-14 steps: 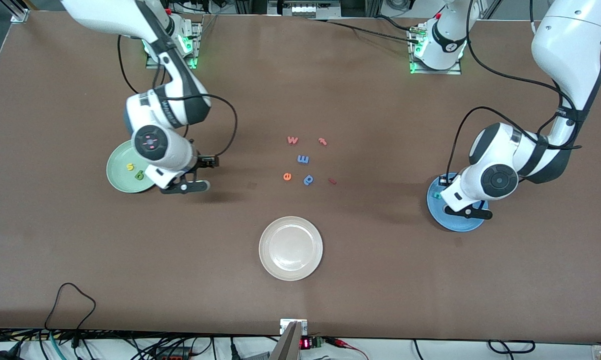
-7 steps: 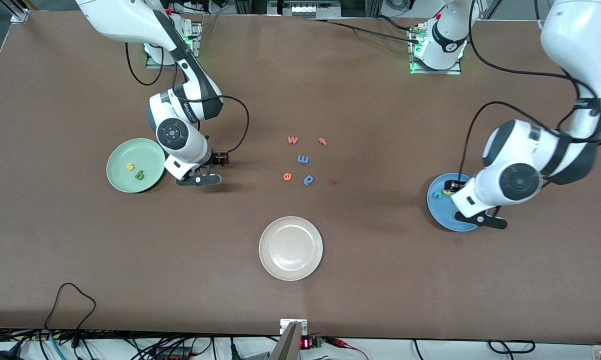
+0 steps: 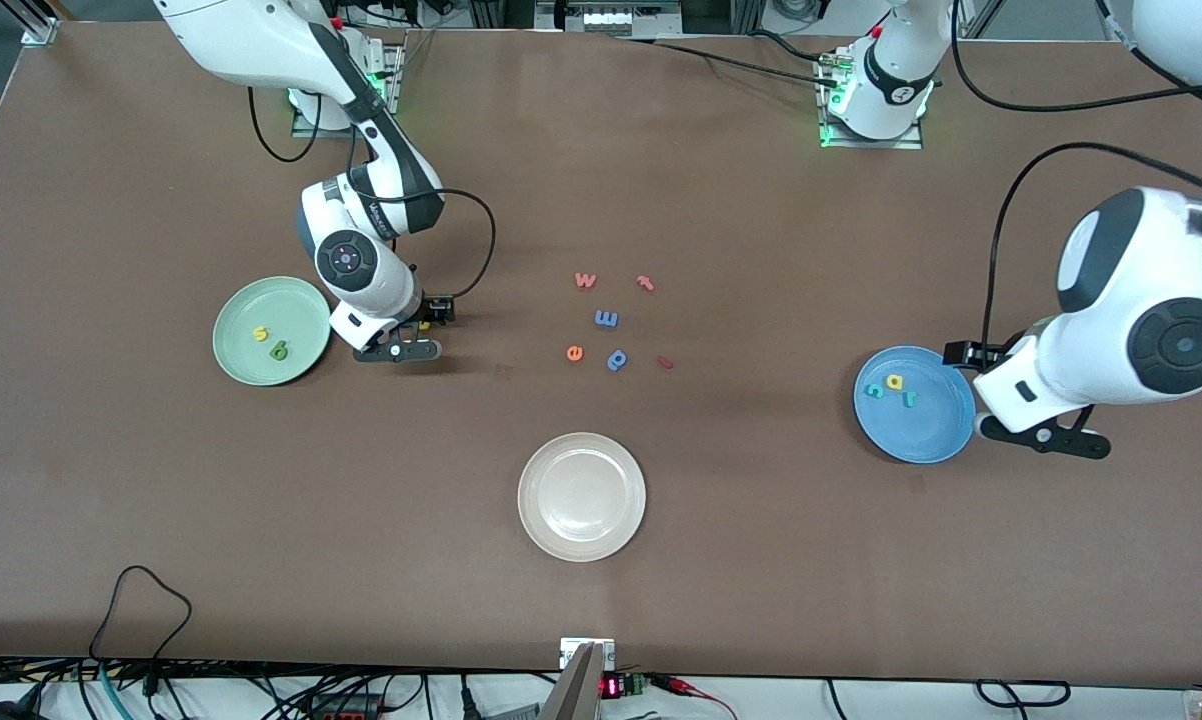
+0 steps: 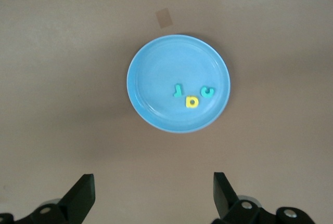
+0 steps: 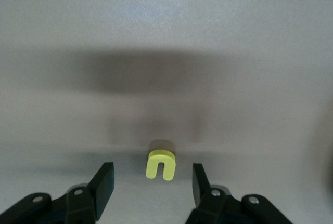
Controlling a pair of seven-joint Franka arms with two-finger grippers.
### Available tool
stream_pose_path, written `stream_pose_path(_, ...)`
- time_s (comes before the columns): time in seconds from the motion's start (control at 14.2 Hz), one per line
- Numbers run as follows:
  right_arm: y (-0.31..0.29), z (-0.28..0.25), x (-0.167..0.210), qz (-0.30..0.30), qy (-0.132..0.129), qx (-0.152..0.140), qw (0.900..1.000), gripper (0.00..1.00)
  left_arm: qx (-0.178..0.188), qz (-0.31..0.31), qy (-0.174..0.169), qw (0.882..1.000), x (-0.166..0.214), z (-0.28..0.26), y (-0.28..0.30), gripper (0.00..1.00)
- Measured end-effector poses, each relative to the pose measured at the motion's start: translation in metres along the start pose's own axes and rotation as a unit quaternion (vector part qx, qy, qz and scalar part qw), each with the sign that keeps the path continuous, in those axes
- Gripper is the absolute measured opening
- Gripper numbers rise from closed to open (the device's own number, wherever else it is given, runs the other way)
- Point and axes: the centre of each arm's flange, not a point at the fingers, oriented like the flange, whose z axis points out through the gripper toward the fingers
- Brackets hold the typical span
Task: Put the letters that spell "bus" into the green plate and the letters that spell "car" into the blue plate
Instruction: 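Grasp the yellow n with the right gripper while the left gripper withdraws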
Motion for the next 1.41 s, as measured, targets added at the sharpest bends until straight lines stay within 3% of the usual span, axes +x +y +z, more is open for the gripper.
stream_pose_path(0.42, 0.004, 0.014, -0.01, 0.0, 0.003, 0.001, 1.0, 0.65, -0.063, -0.018, 0.009, 0.998, -0.048, -0.056, -0.037, 1.0)
stream_pose_path(0.64, 0.004, 0.014, -0.01, 0.0, 0.003, 0.001, 1.0, 0.63, -0.061, -0.037, 0.022, 0.997, -0.064, -0.071, -0.05, 1.0)
stream_pose_path(1.13, 0.004, 0.014, -0.01, 0.0, 0.003, 0.001, 1.0, 0.54, -0.075, -0.084, 0.11, 0.987, -0.133, -0.092, -0.071, 1.0)
stream_pose_path(1.41, 0.004, 0.014, -0.009, 0.0, 0.007, 0.002, 1.0, 0.54, -0.075, -0.077, 0.105, 0.989, -0.142, -0.088, -0.061, 1.0)
